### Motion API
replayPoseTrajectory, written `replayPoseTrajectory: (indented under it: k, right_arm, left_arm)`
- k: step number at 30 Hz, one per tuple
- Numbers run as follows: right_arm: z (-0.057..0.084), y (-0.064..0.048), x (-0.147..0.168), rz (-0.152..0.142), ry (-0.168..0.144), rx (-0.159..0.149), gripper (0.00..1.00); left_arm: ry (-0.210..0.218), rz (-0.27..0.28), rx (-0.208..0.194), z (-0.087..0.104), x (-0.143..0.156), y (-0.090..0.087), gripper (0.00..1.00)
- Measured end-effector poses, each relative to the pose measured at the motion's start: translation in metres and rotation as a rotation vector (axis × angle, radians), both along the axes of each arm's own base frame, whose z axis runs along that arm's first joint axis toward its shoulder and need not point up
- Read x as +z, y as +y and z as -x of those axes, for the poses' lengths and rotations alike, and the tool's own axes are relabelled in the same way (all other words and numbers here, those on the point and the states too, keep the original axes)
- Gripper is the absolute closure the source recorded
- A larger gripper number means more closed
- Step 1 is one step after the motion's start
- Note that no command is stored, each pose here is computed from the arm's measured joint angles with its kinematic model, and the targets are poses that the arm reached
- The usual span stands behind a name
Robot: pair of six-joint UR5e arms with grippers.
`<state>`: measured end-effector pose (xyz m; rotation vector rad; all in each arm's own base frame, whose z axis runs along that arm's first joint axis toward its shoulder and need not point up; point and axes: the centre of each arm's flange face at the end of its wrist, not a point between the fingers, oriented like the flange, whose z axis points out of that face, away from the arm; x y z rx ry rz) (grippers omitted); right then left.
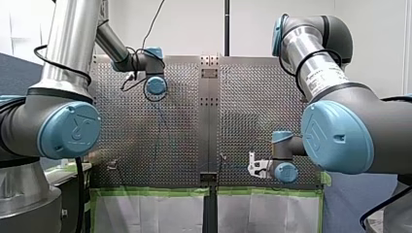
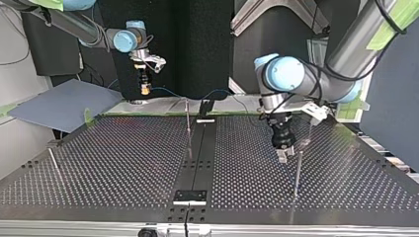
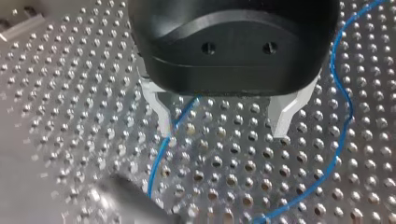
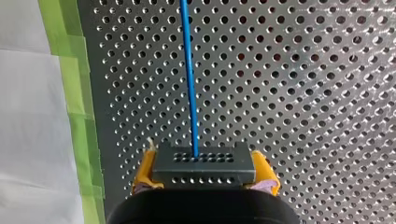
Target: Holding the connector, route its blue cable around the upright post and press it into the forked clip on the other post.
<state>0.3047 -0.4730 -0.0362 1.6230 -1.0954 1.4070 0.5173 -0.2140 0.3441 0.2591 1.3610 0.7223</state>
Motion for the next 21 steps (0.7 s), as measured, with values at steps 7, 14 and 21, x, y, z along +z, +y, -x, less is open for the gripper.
replayPoseTrajectory:
  k: [7,14,21]
  right_arm:
    - [0.000,0.000,0.000,0.001,-0.001,0.006,1.00]
    - [-0.001,0.000,0.000,-0.003,0.000,0.007,1.00]
    - [-0.001,0.001,-0.001,-0.006,0.003,0.008,1.00]
  left_arm:
    - [-0.010,-0.001,0.008,-0.012,0.003,0.022,0.00]
    - [0.001,-0.008,-0.009,-0.012,0.002,0.020,0.00]
    - [0.028,-0.005,0.003,-0.005,-0.004,0.016,0.00]
